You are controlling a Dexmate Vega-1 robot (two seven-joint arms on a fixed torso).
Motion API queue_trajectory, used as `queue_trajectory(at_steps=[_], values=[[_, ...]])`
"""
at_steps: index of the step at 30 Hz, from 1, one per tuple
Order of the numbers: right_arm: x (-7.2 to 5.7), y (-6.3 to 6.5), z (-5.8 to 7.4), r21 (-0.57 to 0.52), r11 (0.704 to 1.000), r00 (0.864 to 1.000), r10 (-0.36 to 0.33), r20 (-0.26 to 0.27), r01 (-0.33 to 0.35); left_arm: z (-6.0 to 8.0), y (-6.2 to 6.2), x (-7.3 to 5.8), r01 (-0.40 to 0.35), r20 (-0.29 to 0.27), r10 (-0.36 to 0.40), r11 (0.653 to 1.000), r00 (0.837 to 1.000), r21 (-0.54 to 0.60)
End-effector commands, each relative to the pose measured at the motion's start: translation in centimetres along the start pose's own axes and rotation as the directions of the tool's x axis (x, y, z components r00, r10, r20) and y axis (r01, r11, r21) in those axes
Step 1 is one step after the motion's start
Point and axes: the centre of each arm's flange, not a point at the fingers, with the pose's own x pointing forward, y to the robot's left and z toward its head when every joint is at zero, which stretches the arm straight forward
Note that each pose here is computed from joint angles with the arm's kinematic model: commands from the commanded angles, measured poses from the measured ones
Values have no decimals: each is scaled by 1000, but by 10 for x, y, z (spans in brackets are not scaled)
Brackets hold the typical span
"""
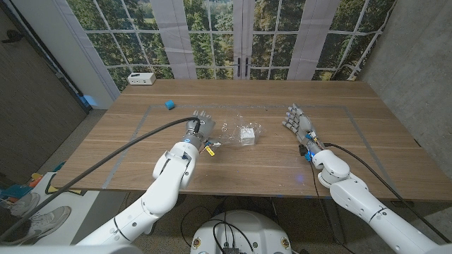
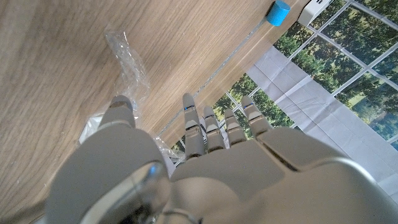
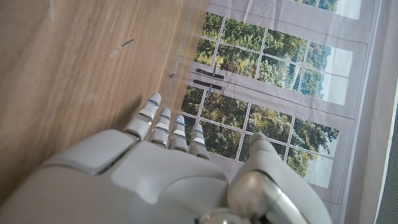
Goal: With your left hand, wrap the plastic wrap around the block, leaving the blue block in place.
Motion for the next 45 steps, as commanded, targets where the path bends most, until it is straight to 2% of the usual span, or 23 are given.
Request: queue_trajectory(at_steps=[1, 4, 10, 12, 21, 24, 26, 28, 30, 31, 34, 36, 37, 38, 40, 41, 43, 45], values=[[2, -4, -1, 2, 1000, 1000, -10, -5, 10, 9, -12, 17, 27, 25, -28, 999, 999, 48], [2, -4, 0, -3, 1000, 1000, -10, -6, 10, 10, -15, 18, 18, 52, -20, 999, 998, 29], [2, -6, 0, 1, 1000, 1000, -12, -2, 12, 15, -19, 23, 40, 61, -42, 998, 997, 39], [2, -6, 0, -1, 1000, 1000, -12, -3, 12, 16, -21, 25, 45, 80, -47, 998, 996, 35], [0, -7, -2, 3, 1000, 1000, -18, -6, 18, 22, -27, 24, -34, 96, 30, 999, 995, 37], [-1, -8, -1, 3, 1000, 1000, -18, -1, 18, 22, -29, 22, -64, 78, 62, 998, 995, 23], [-1, -8, 0, 3, 1000, 1000, -21, 2, 21, 22, -30, 23, -53, 79, 50, 998, 996, 27], [-1, -8, 1, -3, 1000, 1000, -16, 0, 16, 21, -31, 21, -102, 51, 103, 995, 993, -16], [-2, -8, 1, -5, 1000, 1000, -19, 1, 19, 21, -31, 21, -88, 69, 89, 996, 994, -12], [-1, -8, 1, -4, 1000, 1000, -16, 1, 16, 20, -31, 19, -106, 68, 109, 994, 992, -35], [-2, -8, 1, -2, 1000, 1000, -19, -1, 19, 16, -27, 18, -94, 77, 104, 987, 992, -131], [-3, -8, 0, 3, 1000, 1000, -19, 0, 19, 10, -25, 17, -98, 83, 121, 965, 989, -243], [-3, -8, 0, -6, 1000, 1000, -20, -4, 20, 9, -24, 17, -110, 82, 139, 951, 987, -290], [-3, -7, -1, 9, 1000, 1000, -17, -1, 17, 8, -22, 15, -155, 70, 186, 935, 980, -318], [-3, -7, 0, 3, 1000, 1000, -20, 2, 20, 13, -21, 14, -205, 88, 239, 936, 967, -285], [-3, -7, 0, 7, 1000, 1000, -18, 2, 18, 14, -21, 12, -232, 68, 259, 934, 963, -272], [-4, -7, 0, 5, 1000, 1000, -23, 4, 23, 18, -20, 9, -320, 92, 345, 924, 934, -211], [-5, -8, 0, 3, 1000, 1000, -21, 2, 21, 21, -20, 6, -384, 68, 404, 901, 912, -201]])
